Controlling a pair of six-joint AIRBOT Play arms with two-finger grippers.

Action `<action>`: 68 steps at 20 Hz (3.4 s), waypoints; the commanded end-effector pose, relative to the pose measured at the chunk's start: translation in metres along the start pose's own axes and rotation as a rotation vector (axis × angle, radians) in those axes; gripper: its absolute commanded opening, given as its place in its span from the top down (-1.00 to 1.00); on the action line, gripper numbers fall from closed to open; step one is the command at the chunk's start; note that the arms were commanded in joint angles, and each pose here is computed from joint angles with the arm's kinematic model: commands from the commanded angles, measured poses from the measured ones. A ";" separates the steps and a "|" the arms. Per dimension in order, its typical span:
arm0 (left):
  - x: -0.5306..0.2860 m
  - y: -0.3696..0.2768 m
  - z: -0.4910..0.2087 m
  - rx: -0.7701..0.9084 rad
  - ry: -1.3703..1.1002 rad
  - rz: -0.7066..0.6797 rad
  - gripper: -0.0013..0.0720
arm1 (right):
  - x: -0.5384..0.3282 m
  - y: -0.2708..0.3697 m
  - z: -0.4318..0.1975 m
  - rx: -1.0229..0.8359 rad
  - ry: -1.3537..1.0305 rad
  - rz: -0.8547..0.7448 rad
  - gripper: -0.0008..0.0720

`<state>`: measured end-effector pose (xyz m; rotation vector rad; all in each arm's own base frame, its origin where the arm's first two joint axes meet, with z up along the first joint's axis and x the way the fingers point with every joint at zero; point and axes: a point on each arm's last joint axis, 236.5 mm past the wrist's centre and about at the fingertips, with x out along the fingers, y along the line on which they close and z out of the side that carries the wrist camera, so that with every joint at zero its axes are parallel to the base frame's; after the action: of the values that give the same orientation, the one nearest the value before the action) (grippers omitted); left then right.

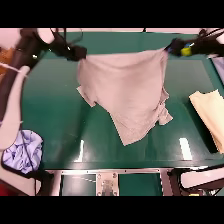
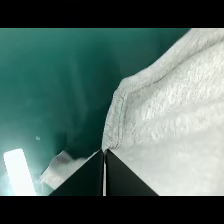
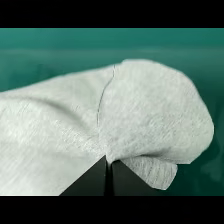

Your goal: Fold the shirts.

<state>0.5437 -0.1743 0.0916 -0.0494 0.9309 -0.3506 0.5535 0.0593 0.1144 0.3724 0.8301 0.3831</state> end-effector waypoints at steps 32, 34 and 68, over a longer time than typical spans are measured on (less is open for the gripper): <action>0.077 0.083 -0.125 0.010 0.457 0.093 0.92 | 0.011 0.087 -0.400 0.463 0.526 -0.005 0.94; 0.058 0.107 -0.148 -0.050 0.565 0.111 0.92 | 0.004 0.068 -0.386 0.419 0.542 -0.054 0.94; -0.189 0.038 -0.003 -0.166 -0.225 -0.112 0.92 | -0.106 0.059 -0.069 -0.059 0.051 0.016 0.94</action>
<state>0.3984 -0.0644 0.3481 -0.2315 0.4753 -0.2984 0.3849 0.0635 0.2623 0.2550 0.7327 0.4290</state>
